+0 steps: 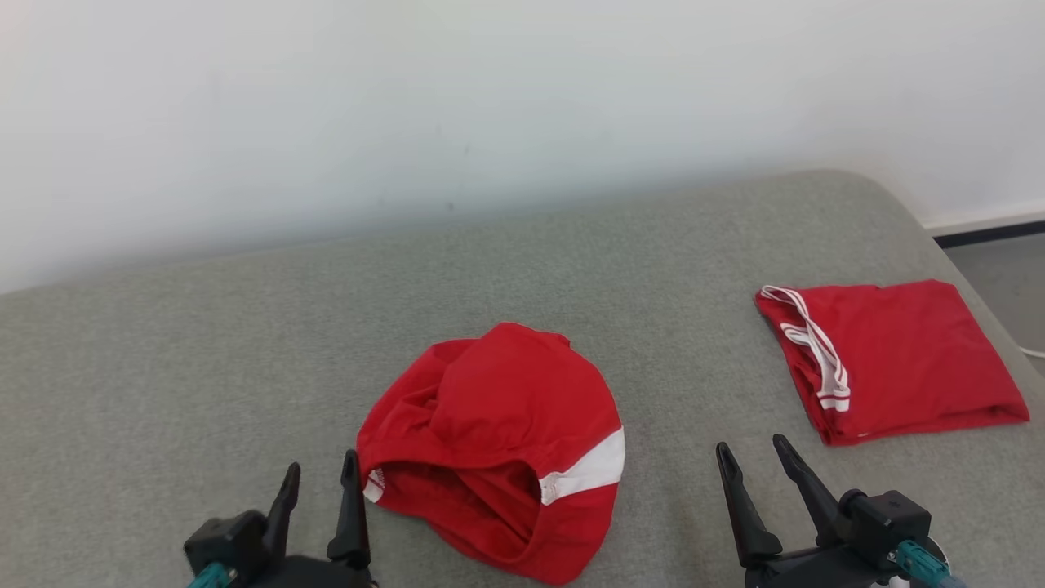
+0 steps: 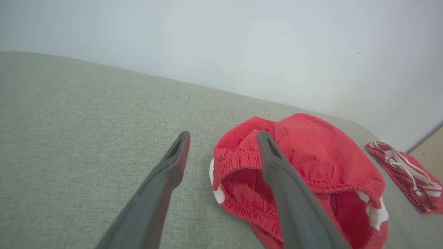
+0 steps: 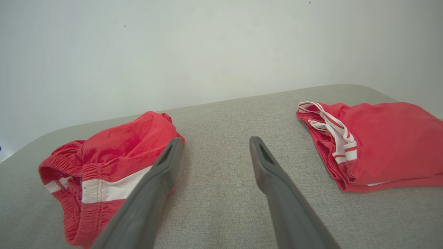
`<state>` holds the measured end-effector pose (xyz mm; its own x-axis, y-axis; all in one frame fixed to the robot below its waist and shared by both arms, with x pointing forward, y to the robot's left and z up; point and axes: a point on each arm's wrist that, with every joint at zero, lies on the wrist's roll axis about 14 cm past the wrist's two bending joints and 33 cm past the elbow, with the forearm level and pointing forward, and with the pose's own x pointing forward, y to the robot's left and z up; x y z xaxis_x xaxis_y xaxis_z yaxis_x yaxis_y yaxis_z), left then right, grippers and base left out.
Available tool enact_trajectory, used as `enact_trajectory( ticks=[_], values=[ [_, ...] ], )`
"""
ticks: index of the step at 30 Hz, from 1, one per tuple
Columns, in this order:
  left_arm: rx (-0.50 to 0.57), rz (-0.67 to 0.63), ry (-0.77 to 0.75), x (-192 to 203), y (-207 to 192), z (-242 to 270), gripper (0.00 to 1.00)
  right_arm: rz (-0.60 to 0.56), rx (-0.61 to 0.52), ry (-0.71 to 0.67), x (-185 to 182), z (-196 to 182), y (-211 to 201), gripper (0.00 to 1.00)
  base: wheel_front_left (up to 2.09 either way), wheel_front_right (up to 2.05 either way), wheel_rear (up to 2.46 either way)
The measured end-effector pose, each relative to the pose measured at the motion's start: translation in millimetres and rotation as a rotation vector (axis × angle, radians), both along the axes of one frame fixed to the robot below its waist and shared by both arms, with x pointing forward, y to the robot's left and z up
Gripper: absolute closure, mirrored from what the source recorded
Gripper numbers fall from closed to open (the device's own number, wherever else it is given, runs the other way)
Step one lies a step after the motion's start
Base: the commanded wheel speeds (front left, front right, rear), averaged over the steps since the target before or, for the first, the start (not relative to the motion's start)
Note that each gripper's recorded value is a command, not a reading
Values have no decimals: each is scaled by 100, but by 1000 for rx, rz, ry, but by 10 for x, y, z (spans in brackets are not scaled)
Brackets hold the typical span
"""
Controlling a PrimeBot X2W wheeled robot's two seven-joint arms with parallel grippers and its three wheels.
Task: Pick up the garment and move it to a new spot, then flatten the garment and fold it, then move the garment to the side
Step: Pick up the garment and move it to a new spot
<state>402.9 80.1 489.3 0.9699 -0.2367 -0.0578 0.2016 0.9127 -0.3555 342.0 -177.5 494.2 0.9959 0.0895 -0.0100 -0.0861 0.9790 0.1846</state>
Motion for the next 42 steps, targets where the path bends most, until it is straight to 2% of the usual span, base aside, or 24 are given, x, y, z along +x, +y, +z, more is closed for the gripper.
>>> enact_trajectory(
  ticks=[3, 7, 15, 23, 32, 42],
  values=[
    [4, 60, -58, -107, 230, 105, 0, 20, 0, -28, 15, 89, 66, 0, 0, 0, 0],
    [57, 51, -154, -208, 333, 267, 0, 17, 2, -41, -6, 117, 68, 0, 0, 0, 0],
    [163, 90, -228, -322, 588, 387, 0, -27, -2, -31, -62, 56, -81, 0, 0, 0, 0],
    [233, 131, -206, -540, 830, 255, 0, -41, -13, -29, -82, 43, -137, 0, 0, 0, 0],
    [240, 159, -152, -723, 975, 68, 0, -40, -18, -2, -142, -46, -136, 0, 0, 0, 0],
    [228, 179, -136, -731, 1036, 21, 0, -34, -14, 8, -163, -69, -105, 0, 0, 0, 0]
  ],
)
